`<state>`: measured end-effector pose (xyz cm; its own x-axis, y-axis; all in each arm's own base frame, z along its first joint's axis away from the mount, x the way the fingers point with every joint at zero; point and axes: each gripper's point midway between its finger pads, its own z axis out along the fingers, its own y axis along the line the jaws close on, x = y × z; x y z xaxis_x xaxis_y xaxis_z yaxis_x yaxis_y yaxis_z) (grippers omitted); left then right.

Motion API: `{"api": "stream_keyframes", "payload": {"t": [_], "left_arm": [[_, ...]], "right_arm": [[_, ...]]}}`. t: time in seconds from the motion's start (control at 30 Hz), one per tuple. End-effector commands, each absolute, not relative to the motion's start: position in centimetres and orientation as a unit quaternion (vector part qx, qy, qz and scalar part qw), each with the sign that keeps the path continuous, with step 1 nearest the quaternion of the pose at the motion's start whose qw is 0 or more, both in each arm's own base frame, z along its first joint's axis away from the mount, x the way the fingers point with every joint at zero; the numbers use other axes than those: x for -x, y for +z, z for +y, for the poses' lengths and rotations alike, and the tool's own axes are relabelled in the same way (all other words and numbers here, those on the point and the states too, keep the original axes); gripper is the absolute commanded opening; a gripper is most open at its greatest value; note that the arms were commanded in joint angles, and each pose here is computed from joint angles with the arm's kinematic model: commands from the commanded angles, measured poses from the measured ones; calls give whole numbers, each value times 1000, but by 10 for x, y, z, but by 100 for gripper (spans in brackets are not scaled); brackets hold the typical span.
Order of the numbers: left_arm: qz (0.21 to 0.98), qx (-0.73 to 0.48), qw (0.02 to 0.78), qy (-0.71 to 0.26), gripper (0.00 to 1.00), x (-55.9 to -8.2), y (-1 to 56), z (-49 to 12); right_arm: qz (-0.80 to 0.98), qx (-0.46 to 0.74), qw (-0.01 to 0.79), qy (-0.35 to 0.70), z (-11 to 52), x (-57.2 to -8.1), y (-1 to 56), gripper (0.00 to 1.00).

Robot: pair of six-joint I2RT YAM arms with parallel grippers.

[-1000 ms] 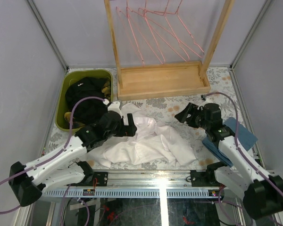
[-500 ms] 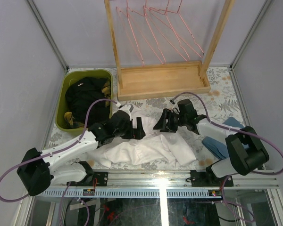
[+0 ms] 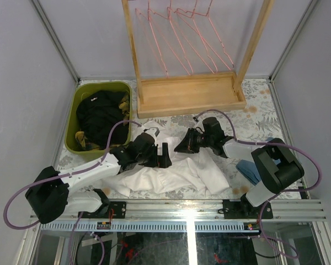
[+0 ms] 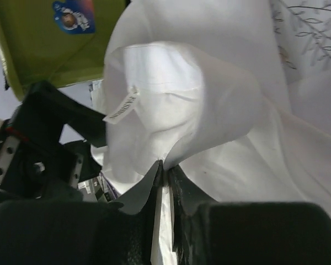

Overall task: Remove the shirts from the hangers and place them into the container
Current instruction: Pick up the shirt from the center of the board.

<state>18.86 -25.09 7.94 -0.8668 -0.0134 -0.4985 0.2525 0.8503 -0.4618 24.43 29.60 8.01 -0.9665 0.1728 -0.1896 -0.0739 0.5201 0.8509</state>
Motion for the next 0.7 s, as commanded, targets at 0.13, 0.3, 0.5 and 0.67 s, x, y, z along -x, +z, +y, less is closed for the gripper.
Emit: {"api": "stream_keyframes", "payload": {"t": [0.13, 0.3, 0.5, 0.67], "left_arm": [[917, -70, 250, -302, 100, -200, 69, -281], [941, -51, 240, -233, 60, -211, 39, -271], [939, -61, 248, -229, 10, -216, 43, -278], [903, -123, 291, -293, 0, -223, 105, -314]], "right_arm": [[815, 33, 175, 551, 308, -238, 143, 14], [852, 42, 243, 461, 280, -244, 149, 20], [892, 25, 344, 294, 216, -260, 153, 43], [892, -39, 427, 146, 147, -271, 167, 69]]}}
